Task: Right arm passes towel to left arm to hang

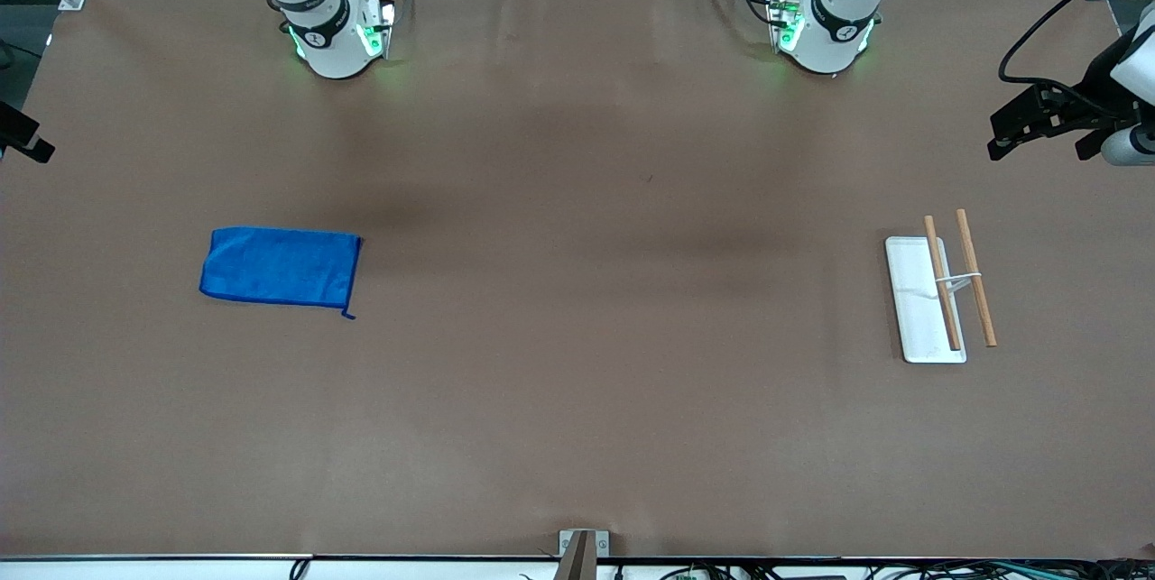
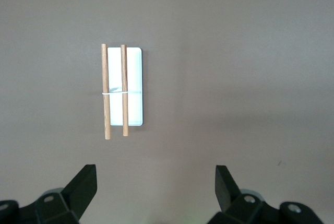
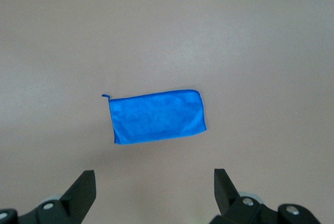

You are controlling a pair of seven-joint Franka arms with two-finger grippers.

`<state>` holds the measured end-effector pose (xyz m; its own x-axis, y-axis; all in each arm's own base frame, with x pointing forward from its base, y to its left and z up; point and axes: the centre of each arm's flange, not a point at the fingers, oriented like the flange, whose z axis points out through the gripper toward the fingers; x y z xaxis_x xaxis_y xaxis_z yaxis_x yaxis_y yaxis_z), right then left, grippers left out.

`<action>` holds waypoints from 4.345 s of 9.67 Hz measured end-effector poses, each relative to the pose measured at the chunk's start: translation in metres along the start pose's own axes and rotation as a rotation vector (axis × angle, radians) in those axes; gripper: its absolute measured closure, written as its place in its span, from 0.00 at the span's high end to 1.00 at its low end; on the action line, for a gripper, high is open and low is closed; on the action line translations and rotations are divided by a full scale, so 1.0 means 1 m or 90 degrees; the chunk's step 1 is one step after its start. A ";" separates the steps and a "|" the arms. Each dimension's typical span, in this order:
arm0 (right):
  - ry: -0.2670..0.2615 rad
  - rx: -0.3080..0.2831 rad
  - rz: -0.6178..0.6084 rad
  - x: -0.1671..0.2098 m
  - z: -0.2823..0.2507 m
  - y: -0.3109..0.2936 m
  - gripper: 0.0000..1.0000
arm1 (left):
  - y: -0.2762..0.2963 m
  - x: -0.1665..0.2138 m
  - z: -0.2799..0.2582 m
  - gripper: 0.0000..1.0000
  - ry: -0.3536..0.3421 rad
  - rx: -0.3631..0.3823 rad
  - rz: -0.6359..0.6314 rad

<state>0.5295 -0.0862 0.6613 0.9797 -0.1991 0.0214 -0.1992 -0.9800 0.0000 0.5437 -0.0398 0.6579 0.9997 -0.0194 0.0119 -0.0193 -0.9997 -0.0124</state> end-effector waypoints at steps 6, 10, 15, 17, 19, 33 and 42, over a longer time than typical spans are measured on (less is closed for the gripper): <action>-0.056 -0.015 -0.040 0.050 0.174 -0.021 1.00 | -0.006 0.000 -0.001 1.00 0.001 0.000 -0.007; -0.018 -0.014 -0.063 0.014 0.319 -0.030 1.00 | -0.005 0.000 -0.001 1.00 0.001 0.000 -0.006; -0.034 -0.027 -0.119 -0.014 0.444 -0.035 1.00 | -0.003 0.000 0.000 1.00 0.001 0.000 -0.003; -0.047 -0.030 -0.121 -0.025 0.471 -0.033 0.98 | -0.002 0.000 0.000 1.00 0.001 0.000 -0.002; -0.056 -0.032 -0.121 -0.030 0.481 -0.033 0.97 | -0.001 0.000 0.000 1.00 0.001 0.000 -0.001; -0.165 -0.017 -0.127 0.001 0.417 -0.060 0.04 | 0.000 0.002 0.003 1.00 -0.004 0.000 0.001; -0.118 0.419 -0.085 0.012 0.229 -0.275 0.04 | 0.021 0.026 0.024 1.00 0.027 -0.077 0.055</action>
<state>0.6009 0.1795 0.4330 0.9940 -0.0168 -0.1079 -0.0801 -0.7836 -0.6161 0.5696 -0.0613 0.6340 0.9929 -0.1037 0.0579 -0.1094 -0.9884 0.1054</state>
